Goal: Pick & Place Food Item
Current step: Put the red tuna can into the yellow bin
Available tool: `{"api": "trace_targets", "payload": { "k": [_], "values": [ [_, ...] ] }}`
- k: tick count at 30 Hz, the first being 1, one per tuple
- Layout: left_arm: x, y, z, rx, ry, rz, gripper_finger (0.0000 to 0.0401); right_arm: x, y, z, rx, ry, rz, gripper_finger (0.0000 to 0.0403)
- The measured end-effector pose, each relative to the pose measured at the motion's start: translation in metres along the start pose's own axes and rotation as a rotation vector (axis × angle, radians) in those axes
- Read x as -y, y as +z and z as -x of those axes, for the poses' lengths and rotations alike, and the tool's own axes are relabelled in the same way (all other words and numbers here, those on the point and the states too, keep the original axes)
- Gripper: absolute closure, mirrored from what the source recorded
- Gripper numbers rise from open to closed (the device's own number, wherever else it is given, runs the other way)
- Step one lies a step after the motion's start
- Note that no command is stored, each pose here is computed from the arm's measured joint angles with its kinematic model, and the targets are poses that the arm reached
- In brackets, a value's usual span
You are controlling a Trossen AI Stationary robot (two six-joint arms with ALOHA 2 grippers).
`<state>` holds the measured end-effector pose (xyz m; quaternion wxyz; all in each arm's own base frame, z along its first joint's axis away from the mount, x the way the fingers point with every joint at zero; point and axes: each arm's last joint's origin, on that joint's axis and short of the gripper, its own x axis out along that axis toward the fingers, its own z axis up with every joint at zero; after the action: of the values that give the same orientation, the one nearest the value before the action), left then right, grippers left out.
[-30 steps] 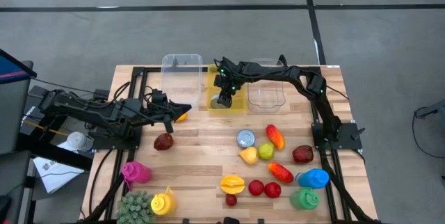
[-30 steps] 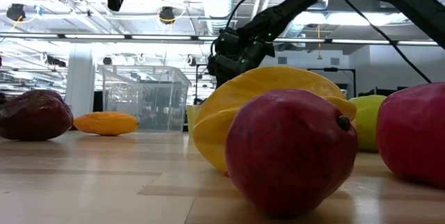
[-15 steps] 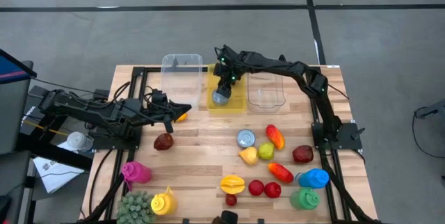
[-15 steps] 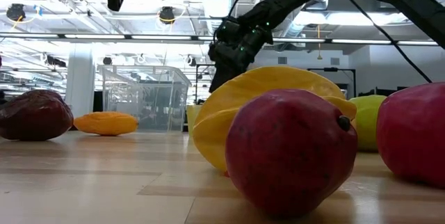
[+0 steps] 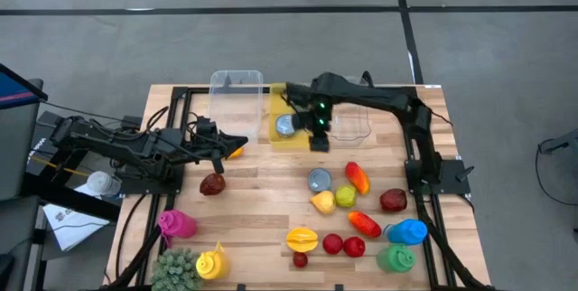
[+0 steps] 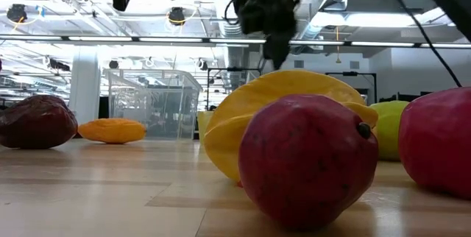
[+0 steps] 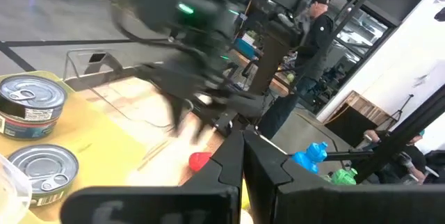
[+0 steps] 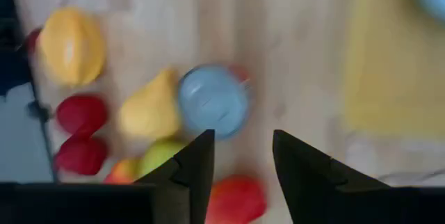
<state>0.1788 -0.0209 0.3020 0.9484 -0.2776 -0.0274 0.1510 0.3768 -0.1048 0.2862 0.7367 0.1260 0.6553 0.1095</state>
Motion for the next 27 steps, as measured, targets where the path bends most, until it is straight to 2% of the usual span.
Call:
{"api": "trace_targets", "payload": {
  "k": [5,10,12,16,20,23,27],
  "values": [
    [-0.003,-0.004,0.0,-0.039,0.026,-0.027,0.0401,-0.043,-0.032,-0.007,0.043,-0.043,-0.032,0.0292],
    [-0.003,-0.006,-0.001,-0.05,0.033,-0.034,0.0401,-0.064,-0.07,-0.044,0.232,-0.145,-0.138,0.0313],
    [-0.004,-0.006,-0.001,-0.054,0.035,-0.036,0.0401,-0.064,-0.08,-0.064,0.289,-0.13,-0.21,0.0313],
    [-0.003,-0.006,-0.001,-0.051,0.033,-0.034,0.0401,-0.061,-0.094,-0.094,0.269,-0.111,-0.345,0.0281],
    [-0.003,-0.006,-0.001,-0.051,0.033,-0.034,0.0401,-0.055,-0.093,-0.111,0.209,-0.132,-0.4,0.0226],
    [-0.003,-0.006,-0.001,-0.051,0.034,-0.035,0.0401,-0.05,-0.087,-0.119,0.206,-0.197,-0.464,0.0196],
    [-0.003,-0.006,-0.001,-0.05,0.033,-0.032,0.0401,-0.042,-0.083,-0.135,0.173,-0.274,-0.523,0.0187]
  ]
}}
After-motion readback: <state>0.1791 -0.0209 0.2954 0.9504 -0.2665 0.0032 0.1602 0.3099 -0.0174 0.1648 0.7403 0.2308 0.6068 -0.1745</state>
